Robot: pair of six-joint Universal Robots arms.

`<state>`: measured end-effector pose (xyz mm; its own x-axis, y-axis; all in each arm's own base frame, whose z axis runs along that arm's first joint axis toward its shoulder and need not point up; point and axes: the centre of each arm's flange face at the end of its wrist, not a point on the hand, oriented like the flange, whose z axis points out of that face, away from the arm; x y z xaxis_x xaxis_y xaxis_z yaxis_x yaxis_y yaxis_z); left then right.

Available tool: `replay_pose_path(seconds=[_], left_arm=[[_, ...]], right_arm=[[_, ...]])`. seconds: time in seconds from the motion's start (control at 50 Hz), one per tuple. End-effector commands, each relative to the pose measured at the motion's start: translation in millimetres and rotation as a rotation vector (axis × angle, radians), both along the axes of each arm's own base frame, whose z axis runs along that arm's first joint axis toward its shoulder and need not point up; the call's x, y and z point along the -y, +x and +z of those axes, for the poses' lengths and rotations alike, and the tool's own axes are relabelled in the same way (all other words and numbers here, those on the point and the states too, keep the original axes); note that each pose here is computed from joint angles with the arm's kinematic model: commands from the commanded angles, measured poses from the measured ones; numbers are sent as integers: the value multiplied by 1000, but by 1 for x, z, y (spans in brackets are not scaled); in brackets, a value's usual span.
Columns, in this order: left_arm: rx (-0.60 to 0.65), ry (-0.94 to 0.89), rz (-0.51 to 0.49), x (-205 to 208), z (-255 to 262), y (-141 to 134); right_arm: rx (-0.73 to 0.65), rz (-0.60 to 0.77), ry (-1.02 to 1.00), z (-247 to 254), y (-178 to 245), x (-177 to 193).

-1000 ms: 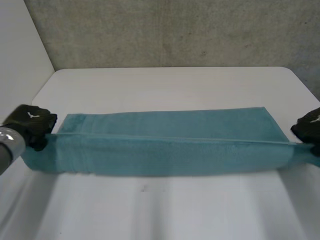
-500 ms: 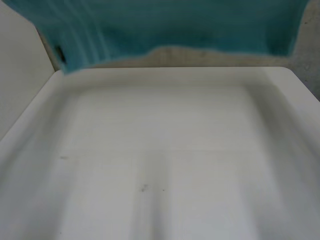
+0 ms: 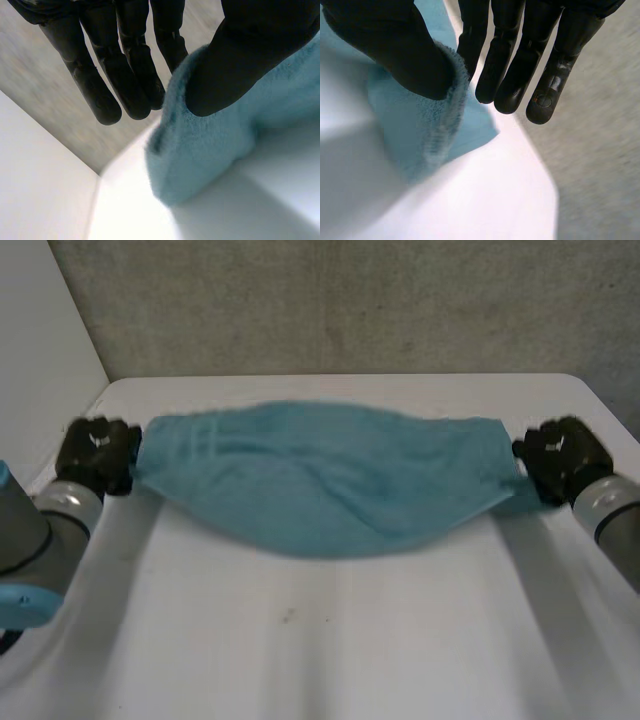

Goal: Fold the laundry

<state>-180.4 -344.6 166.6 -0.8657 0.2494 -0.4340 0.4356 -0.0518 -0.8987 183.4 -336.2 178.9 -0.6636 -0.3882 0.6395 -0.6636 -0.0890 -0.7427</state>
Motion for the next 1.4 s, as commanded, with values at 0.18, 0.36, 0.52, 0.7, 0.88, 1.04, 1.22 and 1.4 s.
replay_pose_path(seconds=[0.18,0.36,0.52,0.7,0.88,1.04,1.22,1.4], left_arm=[[197,394,48,-93,13,35],[231,412,13,-116,47,42],[217,308,-28,-78,30,35],[254,124,-26,6,8,-2],[257,53,32,66,-16,-16],[248,-26,35,93,-26,-23],[225,-161,-53,77,-20,-54],[194,-231,-52,51,17,-51]], right_arm=[[-271,-16,386,10,-44,-65],[-399,21,464,36,-67,-82],[-289,-72,259,24,-68,-28],[-253,-55,90,0,-21,26],[-251,-114,-161,-19,10,85],[-231,-100,-266,-35,31,112],[-196,-180,-233,-41,34,111],[188,-203,-212,37,25,67]])
